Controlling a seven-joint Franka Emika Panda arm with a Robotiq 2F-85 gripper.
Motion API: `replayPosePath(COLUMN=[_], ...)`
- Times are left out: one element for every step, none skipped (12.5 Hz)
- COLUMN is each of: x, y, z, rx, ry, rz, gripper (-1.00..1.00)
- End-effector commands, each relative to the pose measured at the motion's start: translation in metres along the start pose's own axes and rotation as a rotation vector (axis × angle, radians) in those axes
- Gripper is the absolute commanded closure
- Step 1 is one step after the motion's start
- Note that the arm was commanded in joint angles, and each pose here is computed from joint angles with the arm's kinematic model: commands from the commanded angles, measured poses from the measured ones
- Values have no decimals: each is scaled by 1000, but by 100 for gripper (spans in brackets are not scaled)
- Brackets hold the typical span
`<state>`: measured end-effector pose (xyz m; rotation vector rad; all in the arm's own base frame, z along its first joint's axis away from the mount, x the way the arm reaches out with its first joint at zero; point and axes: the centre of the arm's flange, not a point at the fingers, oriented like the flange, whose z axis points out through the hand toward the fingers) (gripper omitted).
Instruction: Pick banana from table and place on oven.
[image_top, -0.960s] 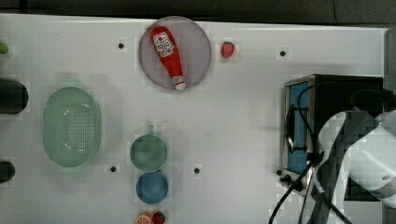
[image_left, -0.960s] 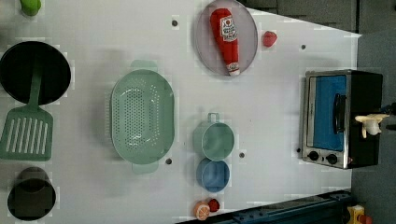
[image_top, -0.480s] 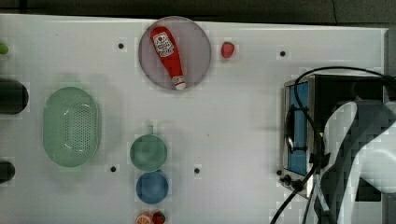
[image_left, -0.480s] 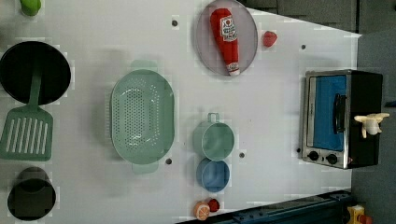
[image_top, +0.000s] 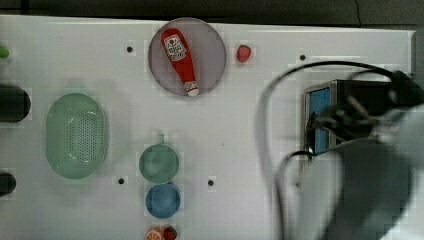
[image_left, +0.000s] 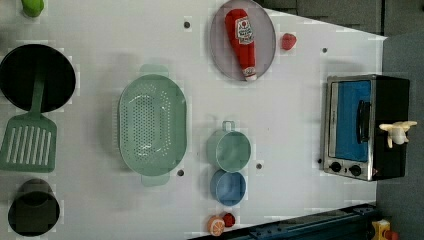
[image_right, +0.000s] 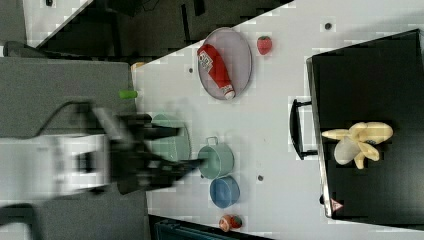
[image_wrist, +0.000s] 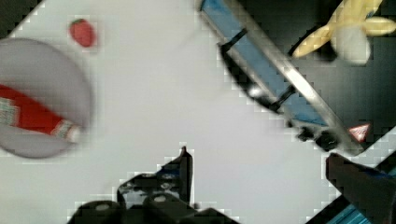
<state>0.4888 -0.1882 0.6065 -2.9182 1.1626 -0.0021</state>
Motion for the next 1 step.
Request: replayPosePath(x=[-81], y=[-117], z=[-14], rx=[-11], ry=[0], rz=[118], gripper=[-100])
